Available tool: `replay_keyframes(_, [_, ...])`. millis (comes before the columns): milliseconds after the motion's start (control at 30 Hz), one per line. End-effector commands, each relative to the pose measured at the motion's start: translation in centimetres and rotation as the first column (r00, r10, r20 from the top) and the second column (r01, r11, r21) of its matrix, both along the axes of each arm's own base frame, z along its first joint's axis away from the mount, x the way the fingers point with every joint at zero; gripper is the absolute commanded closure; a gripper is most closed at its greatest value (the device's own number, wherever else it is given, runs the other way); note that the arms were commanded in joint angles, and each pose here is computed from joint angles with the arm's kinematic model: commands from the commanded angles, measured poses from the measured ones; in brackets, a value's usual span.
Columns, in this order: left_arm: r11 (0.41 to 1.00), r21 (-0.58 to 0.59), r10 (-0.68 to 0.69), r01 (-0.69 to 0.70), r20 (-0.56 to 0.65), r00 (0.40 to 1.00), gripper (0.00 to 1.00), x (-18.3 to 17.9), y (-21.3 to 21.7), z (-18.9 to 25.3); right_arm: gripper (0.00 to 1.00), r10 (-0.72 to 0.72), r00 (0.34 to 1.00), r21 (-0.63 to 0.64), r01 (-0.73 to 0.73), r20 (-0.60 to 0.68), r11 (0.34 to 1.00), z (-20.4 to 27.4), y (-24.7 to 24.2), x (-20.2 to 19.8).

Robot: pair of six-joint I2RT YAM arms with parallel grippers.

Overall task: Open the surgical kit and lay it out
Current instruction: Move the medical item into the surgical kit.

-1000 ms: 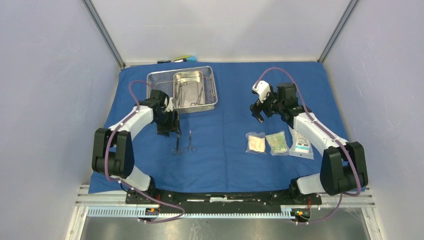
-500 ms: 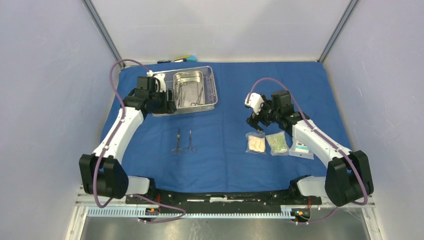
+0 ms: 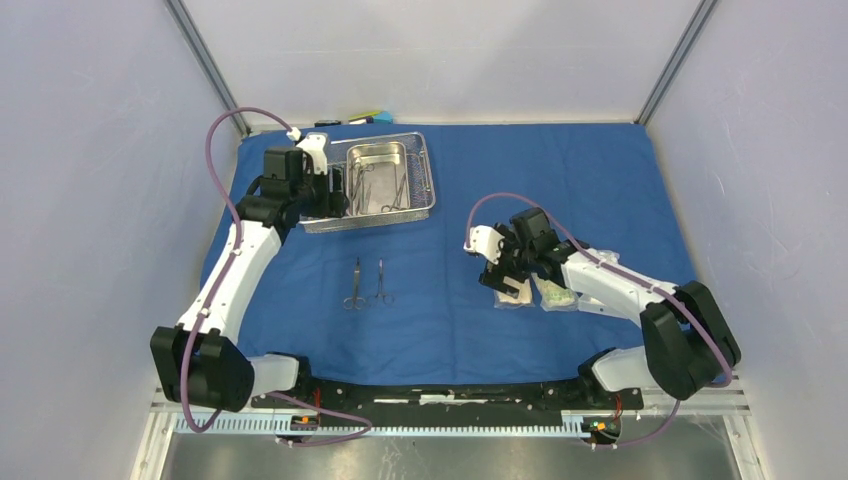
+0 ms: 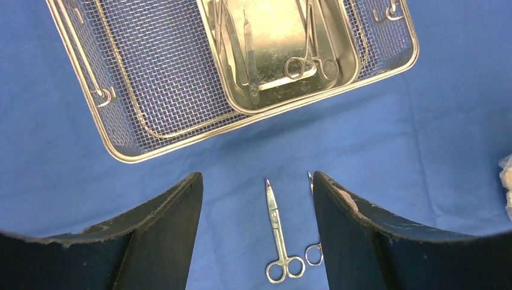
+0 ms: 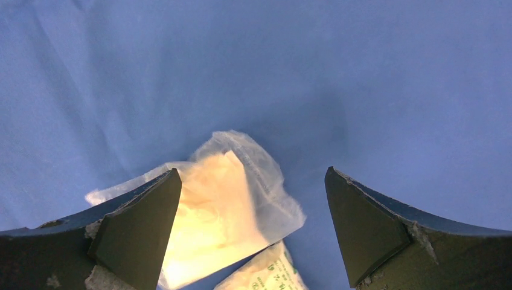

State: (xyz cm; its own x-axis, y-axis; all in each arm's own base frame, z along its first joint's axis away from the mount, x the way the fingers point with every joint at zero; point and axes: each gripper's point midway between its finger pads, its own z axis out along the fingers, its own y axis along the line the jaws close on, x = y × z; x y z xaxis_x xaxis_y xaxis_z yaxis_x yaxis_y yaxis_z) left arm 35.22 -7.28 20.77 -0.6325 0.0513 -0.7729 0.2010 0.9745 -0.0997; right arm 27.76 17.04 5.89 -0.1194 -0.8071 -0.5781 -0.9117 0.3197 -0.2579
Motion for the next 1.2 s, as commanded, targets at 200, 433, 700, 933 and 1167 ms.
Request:
replay_keyframes(200, [0.998, 0.000, -0.056, 0.056, 0.067, 0.996, 0.26, 1.2, -0.7, 0.7, 0.03, -0.023, 0.999, -0.106, 0.025, 0.025, 0.994, -1.4, -2.2, -0.5])
replay_keyframes(433, [0.998, -0.003, -0.060, 0.060, 0.073, 0.996, 0.24, 1.1, -0.8, 0.9, 0.03, -0.048, 0.999, -0.071, 0.050, 0.023, 0.996, -0.8, -2.2, -1.2])
replay_keyframes(700, [0.998, -0.007, -0.062, 0.063, 0.092, 0.994, 0.23, 1.0, -0.8, 1.6, 0.03, -0.130, 0.991, -0.059, 0.130, -0.002, 0.990, -1.3, -3.7, -1.2])
replay_keyframes(933, [0.998, -0.009, -0.063, 0.064, 0.103, 0.993, 0.22, 0.9, -0.8, 2.0, 0.03, -0.203, 0.979, -0.031, 0.203, -0.020, 0.979, -1.3, -5.0, -1.1])
replay_keyframes(1167, [0.998, -0.003, -0.054, 0.055, 0.115, 0.992, 0.19, 1.3, -0.7, 2.3, 0.03, -0.257, 0.966, 0.004, 0.257, -0.012, 0.966, -0.7, -5.7, -0.5])
